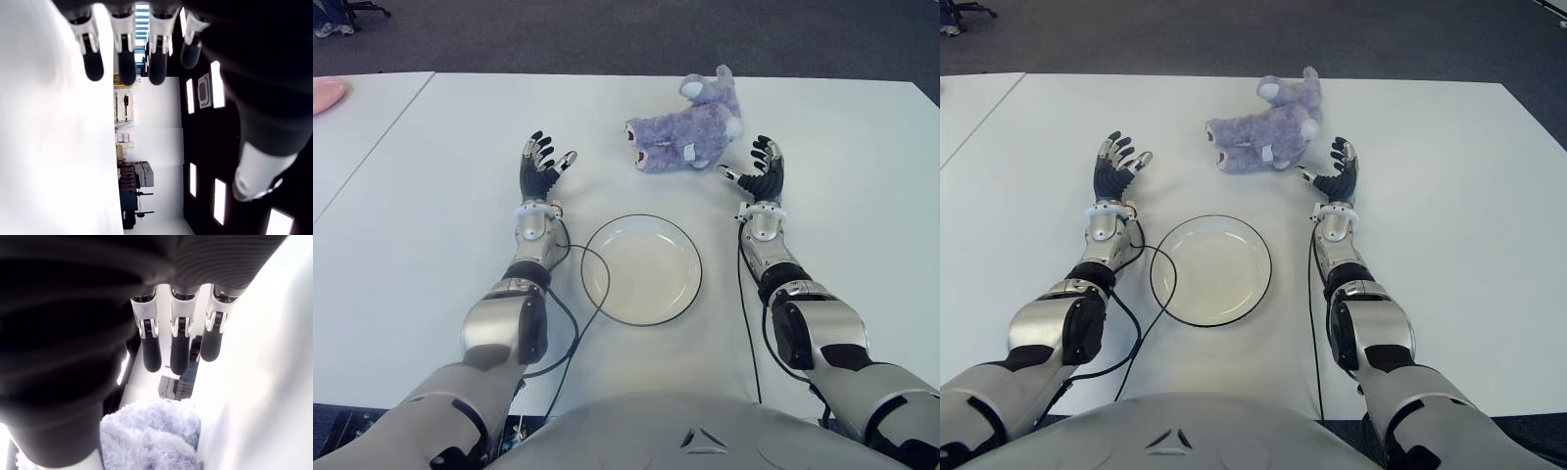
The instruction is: Put the doll into the plate.
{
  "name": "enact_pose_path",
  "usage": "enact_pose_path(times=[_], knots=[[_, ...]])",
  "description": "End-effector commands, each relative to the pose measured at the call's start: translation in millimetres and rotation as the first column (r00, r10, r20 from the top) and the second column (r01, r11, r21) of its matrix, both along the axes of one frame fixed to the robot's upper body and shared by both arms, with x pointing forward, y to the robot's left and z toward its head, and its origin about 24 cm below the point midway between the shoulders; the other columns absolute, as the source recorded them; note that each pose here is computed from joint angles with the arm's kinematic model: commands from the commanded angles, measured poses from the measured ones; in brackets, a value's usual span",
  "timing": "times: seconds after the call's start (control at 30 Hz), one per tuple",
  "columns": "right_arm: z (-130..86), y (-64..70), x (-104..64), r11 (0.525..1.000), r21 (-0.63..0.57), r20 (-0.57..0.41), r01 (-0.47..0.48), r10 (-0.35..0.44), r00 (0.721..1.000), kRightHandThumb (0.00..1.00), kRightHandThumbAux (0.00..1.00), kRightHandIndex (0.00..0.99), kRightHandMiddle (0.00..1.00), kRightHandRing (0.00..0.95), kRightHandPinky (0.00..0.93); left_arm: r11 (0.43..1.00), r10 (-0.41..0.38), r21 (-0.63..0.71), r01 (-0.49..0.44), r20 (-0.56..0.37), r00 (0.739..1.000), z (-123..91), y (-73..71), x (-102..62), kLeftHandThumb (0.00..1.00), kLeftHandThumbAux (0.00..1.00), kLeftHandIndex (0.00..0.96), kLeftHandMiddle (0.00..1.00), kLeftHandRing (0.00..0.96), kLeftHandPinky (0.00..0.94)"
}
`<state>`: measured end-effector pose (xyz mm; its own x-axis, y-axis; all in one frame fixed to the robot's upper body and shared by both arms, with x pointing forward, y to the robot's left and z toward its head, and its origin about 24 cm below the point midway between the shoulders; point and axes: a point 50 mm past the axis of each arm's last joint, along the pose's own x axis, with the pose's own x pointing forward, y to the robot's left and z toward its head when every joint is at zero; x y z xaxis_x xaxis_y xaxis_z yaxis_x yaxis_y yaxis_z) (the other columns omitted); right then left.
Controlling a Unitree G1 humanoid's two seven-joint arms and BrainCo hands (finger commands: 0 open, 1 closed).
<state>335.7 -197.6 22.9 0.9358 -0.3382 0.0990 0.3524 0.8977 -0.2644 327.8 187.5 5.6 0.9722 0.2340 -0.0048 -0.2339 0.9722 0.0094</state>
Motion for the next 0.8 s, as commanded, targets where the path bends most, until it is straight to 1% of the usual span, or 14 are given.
enact_pose_path(times=[0.03, 0.13, 0.23, 0.47, 0.8], knots=[[-89, 1.4, -74.2, 0.996, 0.077, -0.322, 0.04, -0.013, 0.947, 0.047, 0.906, 0.133, 0.174, 0.181, 0.2, 0.991, 0.007, -0.114, -0.069, -0.474, 0.881, -101, -8.9, -84.9, 0.0, 0.717, 0.136, 0.184, 0.173, 0.189], [-77, 3.3, -62.0, 0.997, 0.074, -0.264, 0.033, -0.012, 0.964, 0.051, 0.909, 0.123, 0.167, 0.176, 0.202, 0.991, 0.007, -0.117, -0.071, -0.474, 0.881, -101, -8.5, -84.5, 0.0, 0.716, 0.136, 0.184, 0.173, 0.19], [-68, 5.3, -54.3, 0.998, 0.063, -0.219, 0.03, -0.016, 0.976, 0.054, 0.913, 0.115, 0.163, 0.173, 0.203, 0.99, 0.005, -0.119, -0.07, -0.474, 0.881, -101, -8.4, -84.3, 0.0, 0.715, 0.135, 0.184, 0.173, 0.187], [-57, 10.3, -44.8, 0.998, 0.055, -0.157, 0.023, -0.014, 0.988, 0.039, 0.92, 0.102, 0.157, 0.169, 0.199, 0.991, 0.003, -0.118, -0.067, -0.475, 0.88, -101, -8.0, -84.0, 0.0, 0.711, 0.135, 0.184, 0.174, 0.191], [-50, 12.7, -37.6, 0.999, 0.045, -0.129, 0.015, -0.009, 0.992, 0.003, 0.905, 0.094, 0.144, 0.16, 0.187, 0.99, 0.002, -0.124, -0.068, -0.472, 0.882, -100, -7.3, -84.0, 0.0, 0.705, 0.127, 0.173, 0.166, 0.183]])
